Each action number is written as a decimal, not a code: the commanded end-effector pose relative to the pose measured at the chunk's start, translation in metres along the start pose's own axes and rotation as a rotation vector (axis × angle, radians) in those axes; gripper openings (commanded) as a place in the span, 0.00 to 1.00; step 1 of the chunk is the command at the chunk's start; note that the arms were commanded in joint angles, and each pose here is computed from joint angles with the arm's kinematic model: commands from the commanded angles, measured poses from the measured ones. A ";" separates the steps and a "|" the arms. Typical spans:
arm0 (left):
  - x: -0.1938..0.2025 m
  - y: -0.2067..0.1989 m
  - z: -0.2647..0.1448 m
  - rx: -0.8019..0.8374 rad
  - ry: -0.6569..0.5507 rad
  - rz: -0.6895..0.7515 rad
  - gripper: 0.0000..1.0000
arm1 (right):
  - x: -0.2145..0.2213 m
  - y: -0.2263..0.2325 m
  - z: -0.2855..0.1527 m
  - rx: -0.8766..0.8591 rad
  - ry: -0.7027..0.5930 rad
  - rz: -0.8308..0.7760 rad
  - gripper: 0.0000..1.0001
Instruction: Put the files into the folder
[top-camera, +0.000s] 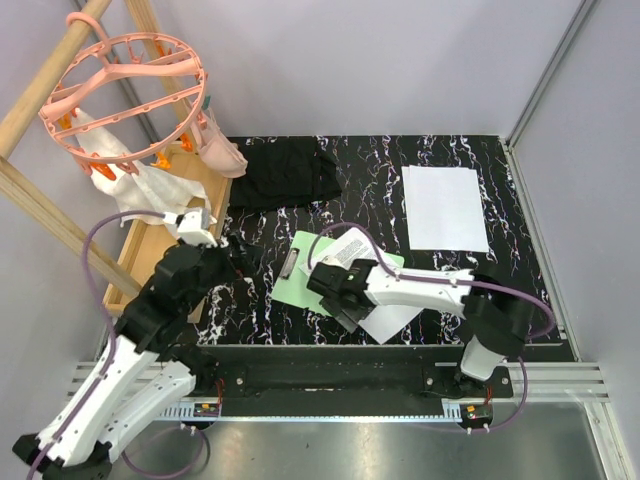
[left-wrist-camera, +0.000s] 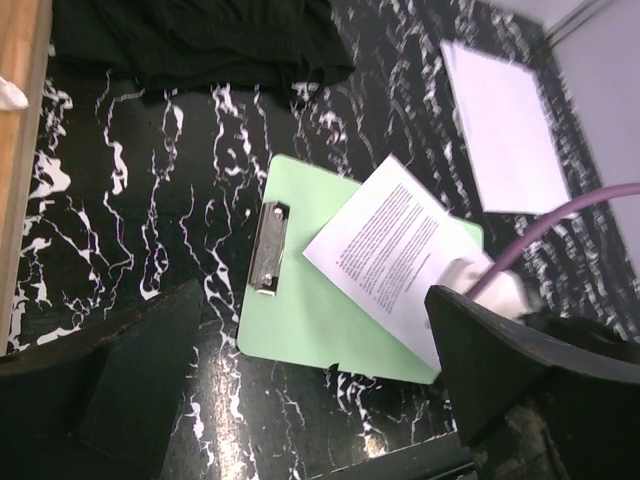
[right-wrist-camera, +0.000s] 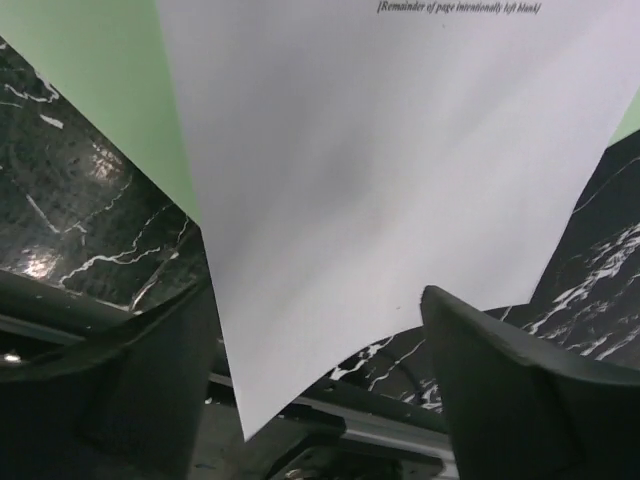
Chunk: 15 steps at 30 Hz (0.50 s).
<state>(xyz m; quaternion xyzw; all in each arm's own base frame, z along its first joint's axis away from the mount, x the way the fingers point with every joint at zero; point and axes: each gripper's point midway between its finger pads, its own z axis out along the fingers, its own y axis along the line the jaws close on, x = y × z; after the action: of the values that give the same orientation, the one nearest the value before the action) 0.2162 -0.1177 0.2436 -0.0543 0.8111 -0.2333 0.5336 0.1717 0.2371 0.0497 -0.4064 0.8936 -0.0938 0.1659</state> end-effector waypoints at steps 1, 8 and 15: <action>0.020 -0.011 0.029 0.025 0.144 0.057 0.99 | -0.025 0.007 -0.038 -0.132 -0.162 0.501 0.93; 0.057 -0.017 0.086 0.015 0.433 0.174 0.98 | -0.027 -0.027 -0.052 -0.336 -0.269 1.063 0.97; 0.088 -0.001 0.140 -0.059 0.630 0.306 0.85 | -0.006 -0.068 -0.017 -0.342 -0.293 1.234 0.98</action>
<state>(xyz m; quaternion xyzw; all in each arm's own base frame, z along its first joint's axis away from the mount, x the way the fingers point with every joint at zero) 0.2821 -0.1828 0.1221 0.0779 0.9452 -0.1397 0.2846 0.1923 0.1973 0.0799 0.1126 0.9522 0.1751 0.2236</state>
